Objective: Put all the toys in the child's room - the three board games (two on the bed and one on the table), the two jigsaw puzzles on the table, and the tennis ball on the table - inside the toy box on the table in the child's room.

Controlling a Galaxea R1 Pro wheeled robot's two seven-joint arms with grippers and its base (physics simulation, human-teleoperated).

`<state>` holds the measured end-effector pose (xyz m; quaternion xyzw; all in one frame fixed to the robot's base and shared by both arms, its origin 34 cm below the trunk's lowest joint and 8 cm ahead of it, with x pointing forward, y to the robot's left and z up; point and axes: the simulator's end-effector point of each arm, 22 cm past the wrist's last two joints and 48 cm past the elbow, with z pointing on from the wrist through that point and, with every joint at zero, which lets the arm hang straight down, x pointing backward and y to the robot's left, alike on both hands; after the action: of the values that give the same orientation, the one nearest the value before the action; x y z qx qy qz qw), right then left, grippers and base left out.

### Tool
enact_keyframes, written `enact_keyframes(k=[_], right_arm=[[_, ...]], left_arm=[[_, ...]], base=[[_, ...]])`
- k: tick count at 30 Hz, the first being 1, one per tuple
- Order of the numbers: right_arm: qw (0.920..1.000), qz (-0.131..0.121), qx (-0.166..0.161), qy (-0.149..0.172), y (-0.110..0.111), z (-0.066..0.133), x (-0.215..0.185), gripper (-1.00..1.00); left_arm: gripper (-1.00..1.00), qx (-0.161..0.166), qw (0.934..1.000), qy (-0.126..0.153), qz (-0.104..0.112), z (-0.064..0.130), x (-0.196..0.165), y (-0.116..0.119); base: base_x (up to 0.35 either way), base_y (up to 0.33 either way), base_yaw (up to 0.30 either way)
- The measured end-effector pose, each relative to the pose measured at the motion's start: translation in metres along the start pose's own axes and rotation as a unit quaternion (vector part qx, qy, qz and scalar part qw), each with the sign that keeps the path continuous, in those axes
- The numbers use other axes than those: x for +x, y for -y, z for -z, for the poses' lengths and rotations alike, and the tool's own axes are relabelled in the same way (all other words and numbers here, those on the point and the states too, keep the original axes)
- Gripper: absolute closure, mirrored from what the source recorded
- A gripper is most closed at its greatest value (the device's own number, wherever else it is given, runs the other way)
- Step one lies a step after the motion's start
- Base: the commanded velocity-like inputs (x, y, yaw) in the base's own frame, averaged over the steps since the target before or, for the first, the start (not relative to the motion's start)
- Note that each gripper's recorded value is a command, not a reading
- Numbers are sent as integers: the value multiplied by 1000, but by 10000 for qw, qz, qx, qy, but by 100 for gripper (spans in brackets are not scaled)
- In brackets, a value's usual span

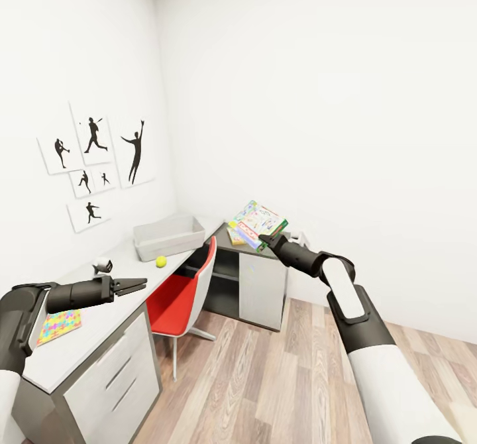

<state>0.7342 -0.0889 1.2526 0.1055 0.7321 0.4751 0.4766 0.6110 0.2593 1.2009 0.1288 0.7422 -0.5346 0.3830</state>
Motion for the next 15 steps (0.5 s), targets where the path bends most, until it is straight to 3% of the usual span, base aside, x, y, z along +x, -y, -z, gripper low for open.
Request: enact_keyframes(k=[5,15], right_arm=[[10000,12,5,18,-1,0,0,100],[10000,-25,80,-25,7,-1,6,100]], left_arm=[[-100,2,10000,8,-7,1,-1,1],[-100,2,10000,15,-6,1,-1,1]], base=[[247,-141,250],[311,-19,282]])
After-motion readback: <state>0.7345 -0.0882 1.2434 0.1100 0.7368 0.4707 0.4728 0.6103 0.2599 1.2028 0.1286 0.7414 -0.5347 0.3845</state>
